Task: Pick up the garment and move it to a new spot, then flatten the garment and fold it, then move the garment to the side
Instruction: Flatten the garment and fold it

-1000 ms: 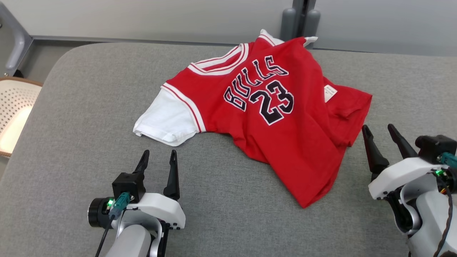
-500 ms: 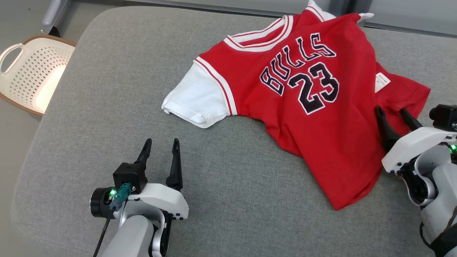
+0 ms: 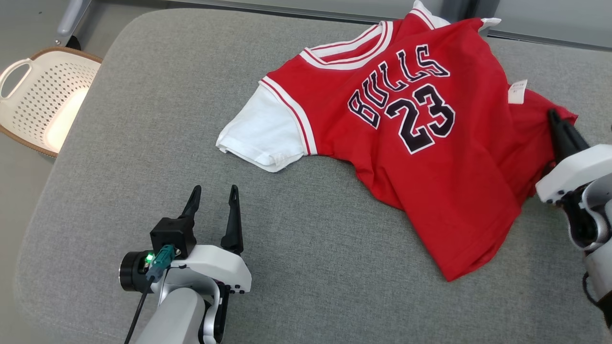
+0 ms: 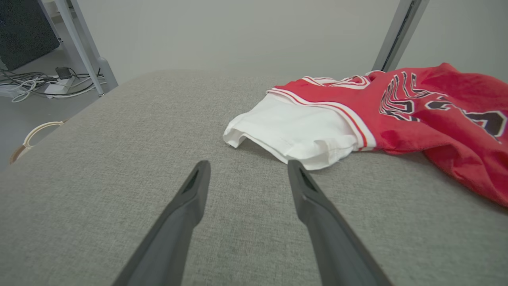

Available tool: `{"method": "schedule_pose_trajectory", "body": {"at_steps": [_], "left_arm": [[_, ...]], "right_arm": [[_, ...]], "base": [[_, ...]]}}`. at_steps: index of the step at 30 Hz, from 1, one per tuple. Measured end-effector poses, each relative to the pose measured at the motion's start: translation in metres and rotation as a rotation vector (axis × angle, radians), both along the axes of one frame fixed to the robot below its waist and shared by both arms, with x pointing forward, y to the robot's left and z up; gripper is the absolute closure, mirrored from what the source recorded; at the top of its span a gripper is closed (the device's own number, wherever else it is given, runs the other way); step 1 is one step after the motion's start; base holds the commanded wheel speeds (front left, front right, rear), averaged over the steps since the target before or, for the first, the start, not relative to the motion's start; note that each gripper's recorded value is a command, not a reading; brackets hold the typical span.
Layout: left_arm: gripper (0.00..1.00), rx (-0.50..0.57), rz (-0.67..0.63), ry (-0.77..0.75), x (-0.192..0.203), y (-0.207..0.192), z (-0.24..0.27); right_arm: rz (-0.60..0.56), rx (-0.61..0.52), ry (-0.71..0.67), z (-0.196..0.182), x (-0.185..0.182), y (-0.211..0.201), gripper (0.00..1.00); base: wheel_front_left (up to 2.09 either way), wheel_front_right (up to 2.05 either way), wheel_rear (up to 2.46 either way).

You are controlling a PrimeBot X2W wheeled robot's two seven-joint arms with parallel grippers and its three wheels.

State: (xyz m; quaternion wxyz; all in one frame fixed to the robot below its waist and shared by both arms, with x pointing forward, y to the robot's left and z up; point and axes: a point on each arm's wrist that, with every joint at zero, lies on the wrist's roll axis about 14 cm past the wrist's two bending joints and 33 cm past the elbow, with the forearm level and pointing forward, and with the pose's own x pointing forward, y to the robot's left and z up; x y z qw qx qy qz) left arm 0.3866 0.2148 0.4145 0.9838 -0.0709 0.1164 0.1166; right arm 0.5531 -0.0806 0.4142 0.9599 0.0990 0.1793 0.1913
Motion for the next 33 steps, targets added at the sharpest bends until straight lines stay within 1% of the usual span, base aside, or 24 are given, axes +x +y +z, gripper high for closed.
{"method": "schedule_pose_trajectory", "body": {"at_steps": [5, 6, 7, 10, 13, 18, 20, 21, 22, 23, 24, 30, 33], "left_arm": [[0.0, -0.002, -0.01, 0.007, 0.002, -0.003, -0.003], [0.0, -0.003, -0.012, 0.011, 0.002, -0.004, -0.005], [0.0, -0.003, -0.012, 0.011, 0.002, -0.004, -0.005], [0.0, -0.007, -0.019, 0.019, 0.005, -0.006, -0.008], [0.0, -0.011, -0.022, 0.027, 0.006, -0.007, -0.011], [0.0, -0.012, -0.012, 0.05, 0.005, -0.003, -0.017], [0.0, -0.01, -0.004, 0.052, 0.006, -0.001, -0.018], [0.0, -0.009, 0.0, 0.057, 0.005, 0.001, -0.019], [0.0, -0.007, 0.006, 0.063, 0.004, 0.002, -0.021], [0.0, -0.005, 0.009, 0.067, 0.003, 0.004, -0.022], [0.0, -0.004, 0.012, 0.07, 0.002, 0.004, -0.022], [0.0, -0.006, 0.017, 0.055, 0.003, 0.004, -0.017], [0.0, -0.004, 0.012, 0.027, 0.006, 0.003, -0.008]], "right_arm": [[-0.079, -0.004, -0.103, 0.04, 0.036, -0.034, 1.0], [-0.097, -0.007, -0.115, 0.046, 0.044, -0.041, 1.0], [-0.097, -0.007, -0.115, 0.046, 0.044, -0.041, 1.0], [-0.161, -0.027, -0.117, 0.058, 0.067, -0.068, 1.0], [-0.216, -0.021, -0.08, 0.061, 0.085, -0.085, 1.0], [-0.266, -0.107, -0.075, 0.064, 0.113, -0.11, 1.0], [-0.278, -0.109, -0.05, 0.058, 0.12, -0.111, 1.0], [-0.273, -0.123, -0.039, 0.054, 0.122, -0.109, 0.96], [-0.264, -0.143, -0.015, 0.047, 0.123, -0.107, 0.96], [-0.259, -0.155, 0.01, 0.04, 0.123, -0.105, 0.51], [-0.253, -0.174, 0.032, 0.033, 0.122, -0.104, 0.0], [-0.245, -0.2, 0.066, 0.026, 0.111, -0.101, 0.0], [-0.242, -0.177, 0.035, 0.032, 0.101, -0.095, 0.0]], "base": [[0.0, 0.0, 0.0], [0.0, 0.0, 0.0], [0.0, 0.0, 0.0], [0.0, 0.0, 0.0], [0.0, 0.0, 0.0], [0.0, 0.0, 0.0], [0.0, 0.0, 0.0], [0.0, 0.0, 0.0], [0.0, 0.0, 0.0], [0.0, 0.0, 0.0], [0.0, 0.0, 0.0], [0.0, 0.0, 0.0], [0.0, 0.0, 0.0]]}}
